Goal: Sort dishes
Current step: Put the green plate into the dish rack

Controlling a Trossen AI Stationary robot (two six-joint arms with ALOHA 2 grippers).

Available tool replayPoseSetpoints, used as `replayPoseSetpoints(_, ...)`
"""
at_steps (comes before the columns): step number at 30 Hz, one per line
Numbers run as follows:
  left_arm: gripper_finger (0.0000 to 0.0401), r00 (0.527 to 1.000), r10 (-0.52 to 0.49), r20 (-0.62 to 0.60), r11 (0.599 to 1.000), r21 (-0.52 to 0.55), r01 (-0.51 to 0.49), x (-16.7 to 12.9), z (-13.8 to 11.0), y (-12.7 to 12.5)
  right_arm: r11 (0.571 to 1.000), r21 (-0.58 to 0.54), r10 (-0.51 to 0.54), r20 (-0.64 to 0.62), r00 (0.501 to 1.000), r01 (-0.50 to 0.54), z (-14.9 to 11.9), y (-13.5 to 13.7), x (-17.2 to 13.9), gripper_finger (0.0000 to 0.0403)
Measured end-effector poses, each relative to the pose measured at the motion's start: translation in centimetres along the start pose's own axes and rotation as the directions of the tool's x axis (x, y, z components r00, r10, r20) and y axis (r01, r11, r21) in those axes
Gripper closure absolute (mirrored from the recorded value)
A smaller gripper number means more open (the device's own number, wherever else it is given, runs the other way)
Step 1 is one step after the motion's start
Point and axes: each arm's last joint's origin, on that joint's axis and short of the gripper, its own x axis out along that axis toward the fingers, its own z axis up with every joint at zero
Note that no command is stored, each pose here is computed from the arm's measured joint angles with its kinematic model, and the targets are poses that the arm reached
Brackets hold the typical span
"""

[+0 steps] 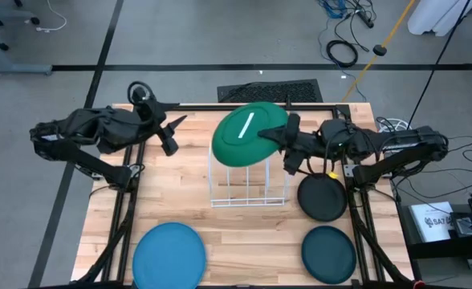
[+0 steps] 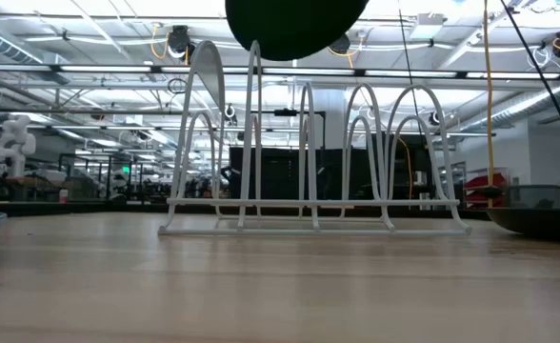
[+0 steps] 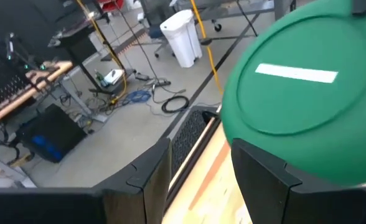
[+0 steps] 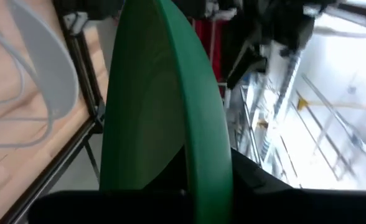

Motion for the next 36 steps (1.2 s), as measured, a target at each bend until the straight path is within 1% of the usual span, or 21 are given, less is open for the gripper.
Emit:
replayPoseSetpoints(2,0.0223,1.0,0.0,-0.016,1.0,-0.003,0.0,0.3,-0.3,-0.3,1.0,-0.015,0.017,0.015,1.0,-0.017,0.1,-0.6,-0.3,0.0376)
replayPoseSetpoints(5,0.0223,1.0,-0.004,-0.021,1.0,-0.014,0.004,0.5,-0.5,-0.6,0.999,-0.02,0.046,0.075,0.996,-0.044,0.3,-1.7,-0.5,0.0376)
replayPoseSetpoints(10,0.0223,0.999,-0.007,-0.037,1.0,-0.023,0.006,1.2,-1.1,-1.2,0.984,-0.078,0.165,0.107,0.98,-0.157,0.9,-1.6,0.8,0.0376)
replayPoseSetpoints(13,0.0223,1.0,-0.009,-0.023,0.999,-0.037,0.008,1.6,-1.2,-1.6,0.979,-0.113,0.185,0.123,0.975,-0.172,0.8,-2.2,1.4,0.0376)
replayPoseSetpoints(16,0.0223,1.0,-0.009,-0.013,0.999,-0.047,0.008,2.0,-1.3,-2.0,0.975,-0.128,0.202,0.192,0.96,-0.179,0.8,-2.5,2.0,0.0376)
replayPoseSetpoints(19,0.0223,1.0,-0.009,-0.015,0.999,-0.044,0.009,2.2,-1.5,-2.3,0.96,-0.162,0.259,0.189,0.947,-0.23,0.8,-2.4,2.7,0.0376)
replayPoseSetpoints(22,0.0223,1.0,-0.009,-0.021,0.999,-0.039,0.008,2.4,-1.7,-2.4,0.946,-0.171,0.305,0.176,0.936,-0.276,0.6,-2.6,3.3,0.0376)
replayPoseSetpoints(29,0.0223,1.0,-0.009,-0.02,0.999,-0.039,0.008,2.4,-1.7,-2.4,0.908,-0.205,0.407,0.228,0.885,-0.365,1.0,-2.6,5.5,0.0376)
replayPoseSetpoints(36,0.0223,1.0,-0.009,-0.02,0.999,-0.037,0.009,2.4,-1.7,-2.4,0.86,-0.248,0.499,0.235,0.834,-0.445,1.4,-1.2,8.8,0.0376)
